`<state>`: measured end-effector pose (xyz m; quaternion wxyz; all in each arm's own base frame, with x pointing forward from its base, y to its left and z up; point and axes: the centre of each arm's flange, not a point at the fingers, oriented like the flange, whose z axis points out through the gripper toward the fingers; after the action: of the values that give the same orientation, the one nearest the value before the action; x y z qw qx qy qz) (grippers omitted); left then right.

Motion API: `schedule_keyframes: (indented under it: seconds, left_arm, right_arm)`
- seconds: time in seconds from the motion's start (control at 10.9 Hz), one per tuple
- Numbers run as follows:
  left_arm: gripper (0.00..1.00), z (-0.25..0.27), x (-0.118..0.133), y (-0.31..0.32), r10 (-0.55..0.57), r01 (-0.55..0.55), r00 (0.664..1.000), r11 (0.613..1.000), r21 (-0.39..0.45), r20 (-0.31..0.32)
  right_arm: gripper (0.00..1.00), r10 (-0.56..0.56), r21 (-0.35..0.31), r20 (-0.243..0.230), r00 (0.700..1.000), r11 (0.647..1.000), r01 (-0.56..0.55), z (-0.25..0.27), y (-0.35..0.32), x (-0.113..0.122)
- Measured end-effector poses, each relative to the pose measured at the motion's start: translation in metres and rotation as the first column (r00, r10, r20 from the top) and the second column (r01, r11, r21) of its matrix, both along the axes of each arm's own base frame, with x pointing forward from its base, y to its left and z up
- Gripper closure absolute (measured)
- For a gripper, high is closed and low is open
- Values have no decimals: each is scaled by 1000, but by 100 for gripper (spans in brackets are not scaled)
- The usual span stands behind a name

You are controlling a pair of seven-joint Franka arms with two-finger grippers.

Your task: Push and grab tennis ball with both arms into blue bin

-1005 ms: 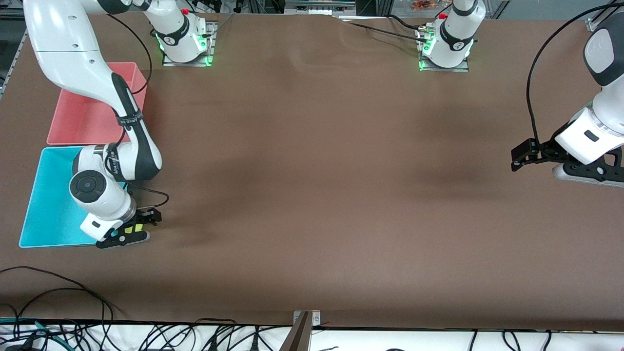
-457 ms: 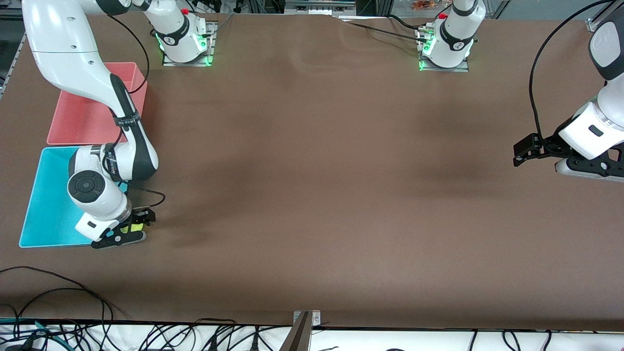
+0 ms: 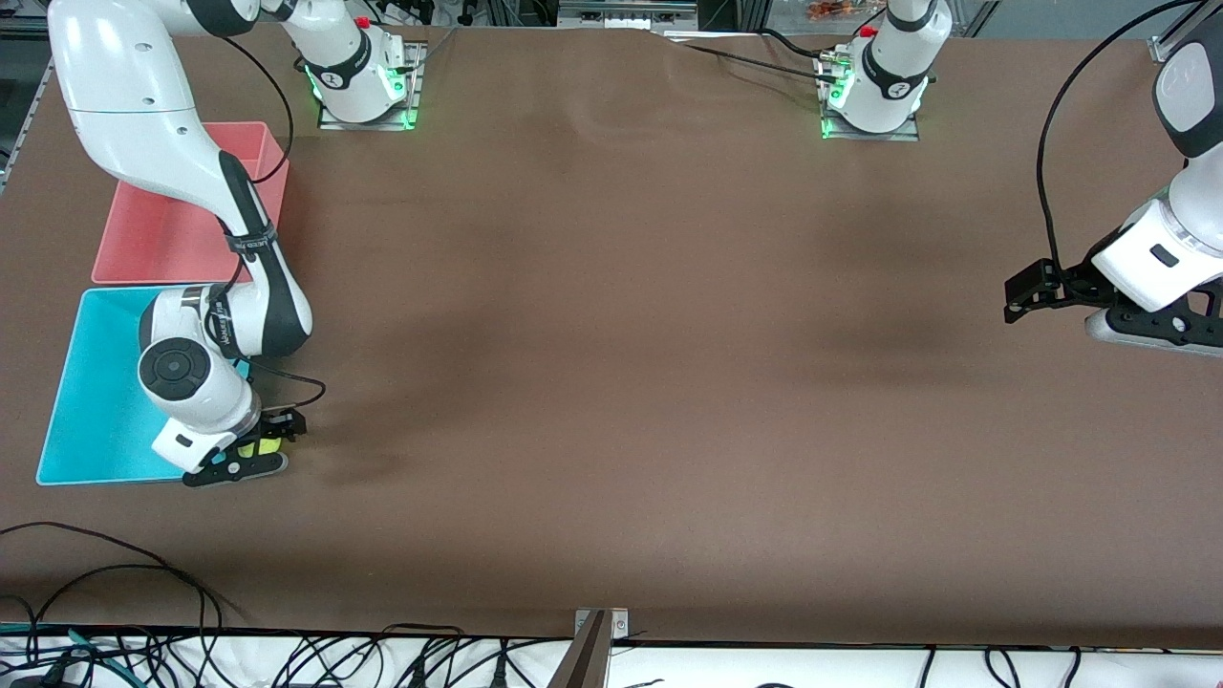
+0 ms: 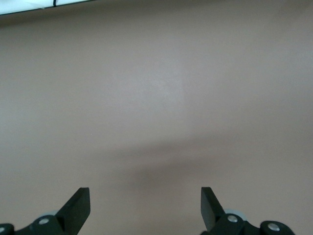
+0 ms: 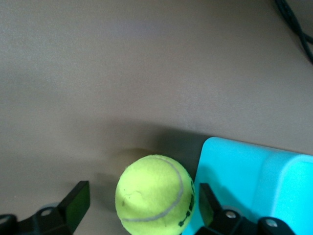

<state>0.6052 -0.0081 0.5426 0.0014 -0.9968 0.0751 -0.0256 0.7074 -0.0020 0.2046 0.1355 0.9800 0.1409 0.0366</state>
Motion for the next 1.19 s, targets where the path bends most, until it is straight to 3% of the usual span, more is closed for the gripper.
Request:
schedule_keyframes:
  seconds: [0.27, 0.37, 0.64, 0.91, 1.1, 1.19]
  left_arm:
    - [0, 3, -4, 1, -25, 25, 1000, 1000, 0, -14]
    - [0, 5, -5, 3, -5, 5, 1000, 1000, -2, -14]
    - [0, 5, -7, 1, 75, -75, 997, 997, -5, -27]
    - [0, 5, -8, 1, 88, -88, 996, 996, -5, -32]
    - [0, 5, -8, 3, 92, -92, 995, 996, -5, -32]
    - [0, 5, -9, 3, 92, -92, 995, 996, -5, -33]
  right_arm:
    - [37, -6, -8, 14, 1000, 1000, 6, 11, -5, 2]
    - [41, -7, -8, 16, 1000, 1000, 7, 11, -6, 3]
    - [35, -7, -10, 12, 1000, 1000, 7, 8, -6, 2]
    - [16, -6, -9, -32, 999, 1000, 6, -26, -5, -5]
    - [21, -3, -5, -32, 999, 1000, 3, -36, -4, -6]
    - [33, -1, -3, -28, 1000, 1000, 1, -34, -2, -5]
